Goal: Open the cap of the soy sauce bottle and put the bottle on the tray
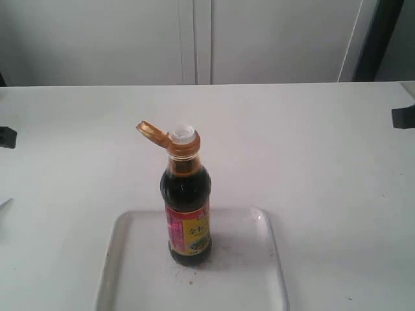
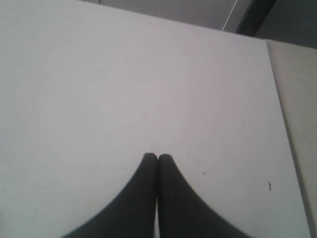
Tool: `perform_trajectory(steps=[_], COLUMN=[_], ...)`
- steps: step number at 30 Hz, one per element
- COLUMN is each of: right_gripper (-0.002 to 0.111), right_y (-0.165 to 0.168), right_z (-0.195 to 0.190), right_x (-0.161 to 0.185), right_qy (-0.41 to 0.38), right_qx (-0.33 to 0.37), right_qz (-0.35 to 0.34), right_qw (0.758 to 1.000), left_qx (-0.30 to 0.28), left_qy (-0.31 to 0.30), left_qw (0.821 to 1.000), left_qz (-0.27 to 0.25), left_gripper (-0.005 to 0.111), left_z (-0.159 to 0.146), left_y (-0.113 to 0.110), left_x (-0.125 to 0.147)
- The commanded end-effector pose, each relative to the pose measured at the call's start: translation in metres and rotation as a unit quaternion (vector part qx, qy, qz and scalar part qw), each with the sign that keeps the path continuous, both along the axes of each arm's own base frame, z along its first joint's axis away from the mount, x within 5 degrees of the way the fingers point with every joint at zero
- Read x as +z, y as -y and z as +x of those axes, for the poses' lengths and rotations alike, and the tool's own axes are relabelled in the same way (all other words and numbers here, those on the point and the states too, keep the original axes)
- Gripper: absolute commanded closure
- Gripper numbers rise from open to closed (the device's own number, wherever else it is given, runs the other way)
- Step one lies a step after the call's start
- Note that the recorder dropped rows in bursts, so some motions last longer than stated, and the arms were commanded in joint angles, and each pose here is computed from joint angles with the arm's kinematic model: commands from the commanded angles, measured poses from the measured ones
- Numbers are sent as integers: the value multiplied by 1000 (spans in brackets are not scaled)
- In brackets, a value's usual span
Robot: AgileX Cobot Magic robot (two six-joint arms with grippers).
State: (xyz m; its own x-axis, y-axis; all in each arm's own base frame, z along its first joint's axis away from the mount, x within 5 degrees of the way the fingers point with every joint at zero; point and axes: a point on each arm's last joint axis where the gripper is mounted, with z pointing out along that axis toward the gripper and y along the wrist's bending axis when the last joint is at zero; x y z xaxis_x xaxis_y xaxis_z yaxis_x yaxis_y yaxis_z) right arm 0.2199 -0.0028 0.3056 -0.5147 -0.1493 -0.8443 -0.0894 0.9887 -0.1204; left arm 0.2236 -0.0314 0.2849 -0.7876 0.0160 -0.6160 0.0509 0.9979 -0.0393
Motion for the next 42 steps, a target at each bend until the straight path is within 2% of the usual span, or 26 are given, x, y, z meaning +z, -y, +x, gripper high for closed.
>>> perform_trajectory(steps=[1,14,19,29,36,42], right_gripper=[108,108,108,108,108,108], right_y=[0,0,0,-1,-2,-1], right_z=[-22,-83,-108,-145,-154,-154], right_x=[7,6,10,-14,-13,-13], right_qy=[62,194,250,306,326,327], right_qx=[-10,-22,-36,-34,-31,-32], right_qz=[9,14,58,58,58,58], right_qw=[998,981,966,950,943,943], left_qx=[-1,-3,-3,-1,0,-1], left_qy=[21,115,173,229,228,234], left_qw=[1000,993,985,973,973,972], left_qz=[-4,-16,-27,-40,-41,-39], left_gripper=[107,107,107,107,107,107], left_z=[-16,-65,-86,-124,-141,-142], left_y=[-3,-10,-13,-18,-21,-21], left_x=[-4,5,2,-3,-3,-2])
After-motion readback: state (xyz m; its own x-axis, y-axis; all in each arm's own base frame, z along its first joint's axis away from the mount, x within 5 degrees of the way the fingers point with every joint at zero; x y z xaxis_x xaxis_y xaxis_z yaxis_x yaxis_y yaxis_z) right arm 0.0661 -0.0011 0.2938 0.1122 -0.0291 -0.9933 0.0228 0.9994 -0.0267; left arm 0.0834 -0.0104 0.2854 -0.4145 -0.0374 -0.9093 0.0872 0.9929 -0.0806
